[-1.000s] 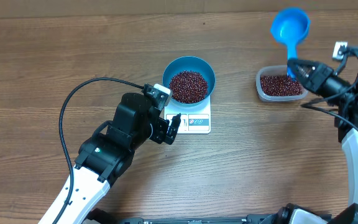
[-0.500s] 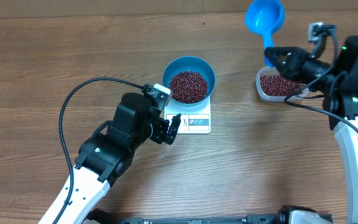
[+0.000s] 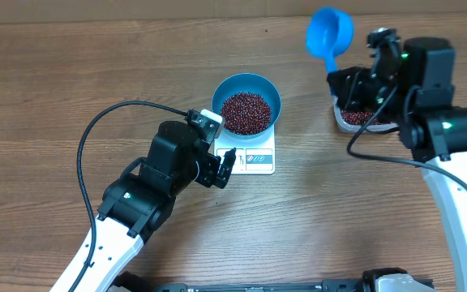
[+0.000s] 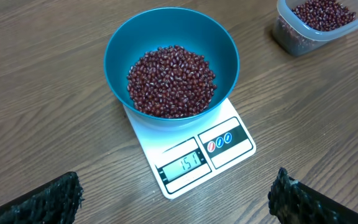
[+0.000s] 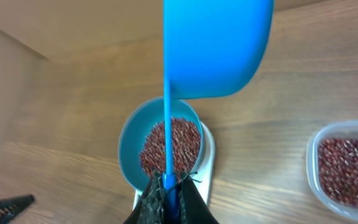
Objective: Scoop item into bowl and weigh 150g on scale
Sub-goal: 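Lift the blue cup out of the container with the right gripper, then carry the blue cup left over the teal bowl on the scale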
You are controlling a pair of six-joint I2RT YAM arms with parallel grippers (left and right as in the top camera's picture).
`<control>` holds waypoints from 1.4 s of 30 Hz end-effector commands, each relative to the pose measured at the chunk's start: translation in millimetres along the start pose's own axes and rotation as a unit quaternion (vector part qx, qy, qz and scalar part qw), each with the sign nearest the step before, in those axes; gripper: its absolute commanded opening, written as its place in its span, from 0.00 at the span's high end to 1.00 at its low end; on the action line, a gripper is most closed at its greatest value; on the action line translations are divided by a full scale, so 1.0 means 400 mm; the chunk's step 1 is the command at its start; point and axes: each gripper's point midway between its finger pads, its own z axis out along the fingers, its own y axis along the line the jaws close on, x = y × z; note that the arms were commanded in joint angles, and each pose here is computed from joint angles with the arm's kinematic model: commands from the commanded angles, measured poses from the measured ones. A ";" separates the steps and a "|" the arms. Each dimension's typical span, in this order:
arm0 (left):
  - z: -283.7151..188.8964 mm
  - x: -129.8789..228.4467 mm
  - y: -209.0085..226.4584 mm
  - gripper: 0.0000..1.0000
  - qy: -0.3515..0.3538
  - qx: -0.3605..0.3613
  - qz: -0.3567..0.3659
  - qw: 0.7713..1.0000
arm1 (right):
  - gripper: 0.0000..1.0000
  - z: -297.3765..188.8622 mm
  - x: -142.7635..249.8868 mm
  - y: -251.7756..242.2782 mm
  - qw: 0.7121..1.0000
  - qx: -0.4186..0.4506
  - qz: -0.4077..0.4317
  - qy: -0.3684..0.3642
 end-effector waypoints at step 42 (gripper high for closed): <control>0.008 0.012 0.001 0.00 0.007 0.000 -0.005 1.000 | 0.96 0.114 0.119 0.150 0.959 0.043 -0.197 0.197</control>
